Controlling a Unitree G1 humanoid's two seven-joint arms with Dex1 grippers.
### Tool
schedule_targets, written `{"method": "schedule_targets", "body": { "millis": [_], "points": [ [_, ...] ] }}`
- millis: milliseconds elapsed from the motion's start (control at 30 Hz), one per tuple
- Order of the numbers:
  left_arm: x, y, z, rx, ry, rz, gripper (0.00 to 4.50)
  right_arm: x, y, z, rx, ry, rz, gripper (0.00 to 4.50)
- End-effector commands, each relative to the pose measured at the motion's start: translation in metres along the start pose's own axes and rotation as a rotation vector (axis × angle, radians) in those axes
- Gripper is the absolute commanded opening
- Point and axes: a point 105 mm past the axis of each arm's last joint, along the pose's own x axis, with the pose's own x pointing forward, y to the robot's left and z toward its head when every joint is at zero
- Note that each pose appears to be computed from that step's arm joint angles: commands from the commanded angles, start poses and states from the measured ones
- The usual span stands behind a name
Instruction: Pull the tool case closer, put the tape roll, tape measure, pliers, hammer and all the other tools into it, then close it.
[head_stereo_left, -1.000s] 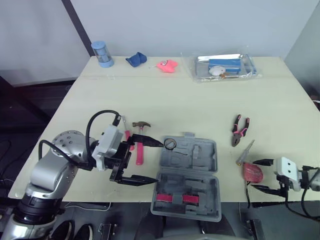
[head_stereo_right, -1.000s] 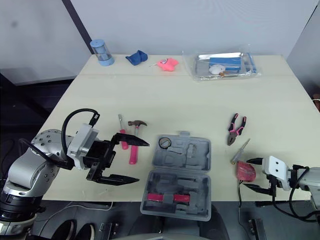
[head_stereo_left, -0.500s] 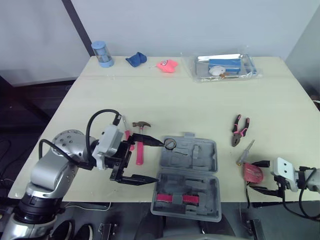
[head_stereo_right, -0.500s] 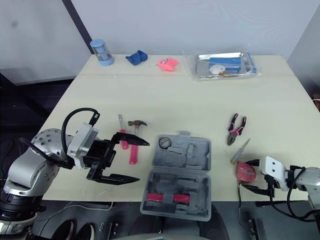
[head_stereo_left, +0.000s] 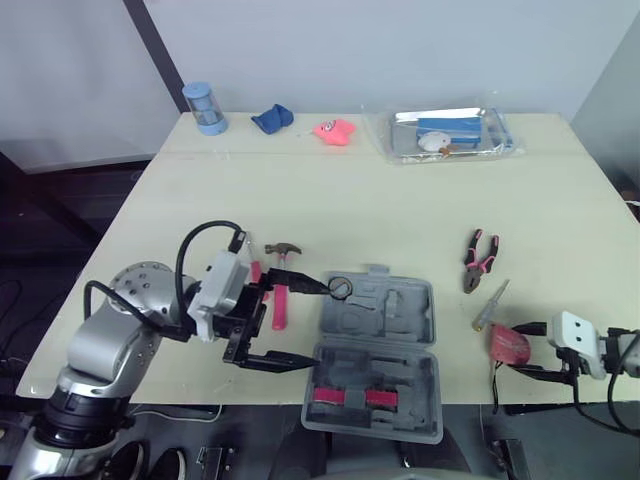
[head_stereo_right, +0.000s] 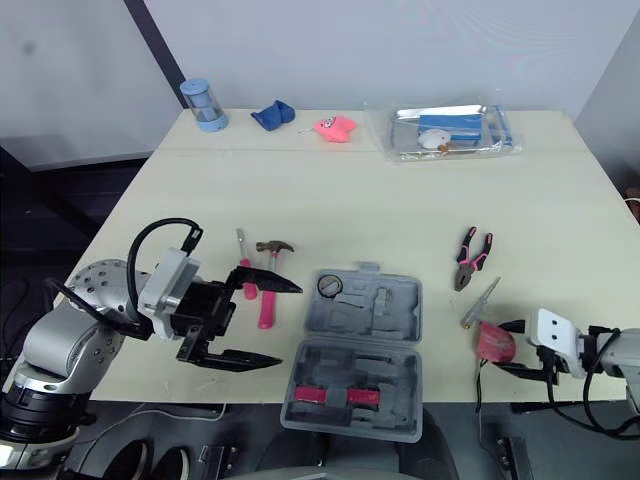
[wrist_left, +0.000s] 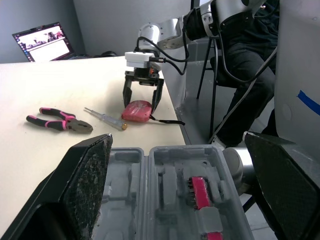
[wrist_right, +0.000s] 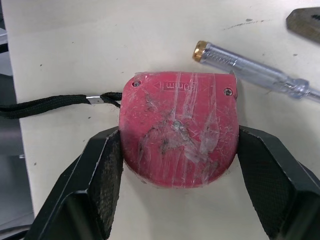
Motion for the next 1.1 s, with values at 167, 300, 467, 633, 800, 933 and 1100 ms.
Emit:
{"method": "schedule_targets", "body": {
  "millis": [167,300,467,633,800,933,1100],
  "points": [
    [-0.004,-0.002,0.003,0.010,-0.017,0.047,4.50,-0.022,-0.011,0.043,-0.116,0.014,0.037,2.87],
    [-0.009,0.000,0.000,-0.009,-0.027,0.100,4.50,-0.015,-0.015,0.074,-0.143,0.034,0.069,2.87],
    [-0.016,0.004,-0.004,-0.021,-0.034,0.172,4.50,0.006,-0.021,0.111,-0.144,0.099,0.074,2.87],
    [-0.028,0.007,-0.010,-0.037,-0.026,0.255,4.50,0.026,-0.020,0.131,-0.178,0.213,0.132,2.87],
    [-0.036,0.011,-0.014,-0.051,-0.025,0.322,4.50,0.044,-0.029,0.143,-0.232,0.302,0.138,2.87],
    [-0.040,0.012,-0.020,-0.062,-0.015,0.353,4.50,0.062,-0.034,0.151,-0.271,0.343,0.130,2.87],
    [-0.042,0.010,-0.023,-0.078,-0.009,0.370,4.50,0.075,-0.035,0.152,-0.304,0.388,0.138,2.87]
  ]
}}
